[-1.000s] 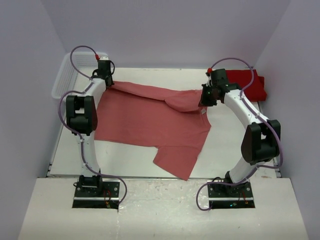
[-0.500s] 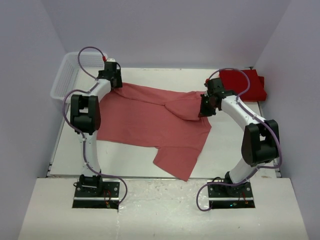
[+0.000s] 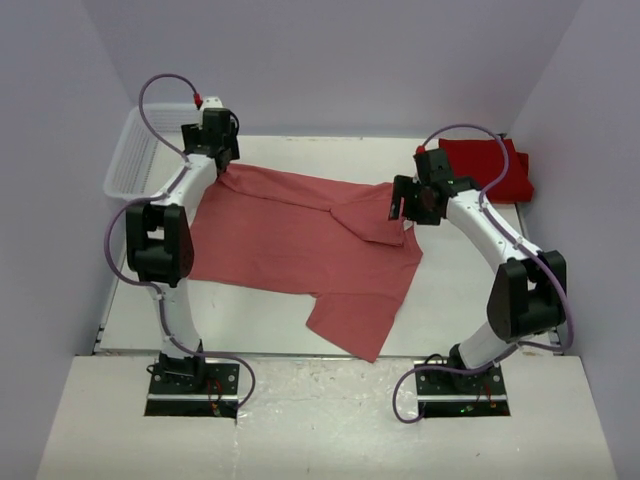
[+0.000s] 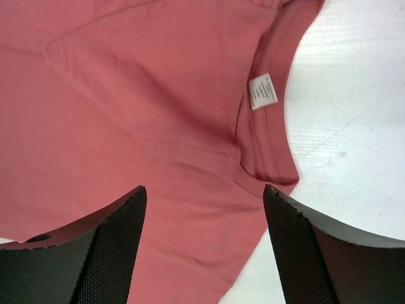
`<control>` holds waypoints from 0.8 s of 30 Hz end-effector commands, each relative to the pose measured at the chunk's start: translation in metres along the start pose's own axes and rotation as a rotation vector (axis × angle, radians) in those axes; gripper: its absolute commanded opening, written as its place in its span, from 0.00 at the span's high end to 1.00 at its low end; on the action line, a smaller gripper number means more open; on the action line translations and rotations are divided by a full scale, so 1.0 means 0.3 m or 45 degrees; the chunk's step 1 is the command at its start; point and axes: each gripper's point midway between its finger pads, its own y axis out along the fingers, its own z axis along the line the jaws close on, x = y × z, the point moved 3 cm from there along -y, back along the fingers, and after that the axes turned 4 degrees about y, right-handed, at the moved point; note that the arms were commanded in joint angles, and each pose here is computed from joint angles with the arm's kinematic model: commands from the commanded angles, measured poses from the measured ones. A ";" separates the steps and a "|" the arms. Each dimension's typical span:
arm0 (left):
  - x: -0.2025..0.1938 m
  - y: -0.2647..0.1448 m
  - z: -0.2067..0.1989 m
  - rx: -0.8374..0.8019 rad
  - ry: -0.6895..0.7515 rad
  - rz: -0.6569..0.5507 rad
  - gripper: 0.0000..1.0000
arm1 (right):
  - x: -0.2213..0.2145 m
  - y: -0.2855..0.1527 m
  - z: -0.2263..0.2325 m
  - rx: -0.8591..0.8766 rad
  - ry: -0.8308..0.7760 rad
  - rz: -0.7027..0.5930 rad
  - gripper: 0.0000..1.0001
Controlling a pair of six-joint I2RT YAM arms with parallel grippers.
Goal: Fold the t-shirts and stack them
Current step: Fold the flattened tshirt in 1/3 of the way
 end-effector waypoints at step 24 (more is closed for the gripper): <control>-0.108 -0.031 -0.548 -1.174 -0.079 0.138 1.00 | -0.102 0.274 0.205 0.366 0.028 0.295 1.00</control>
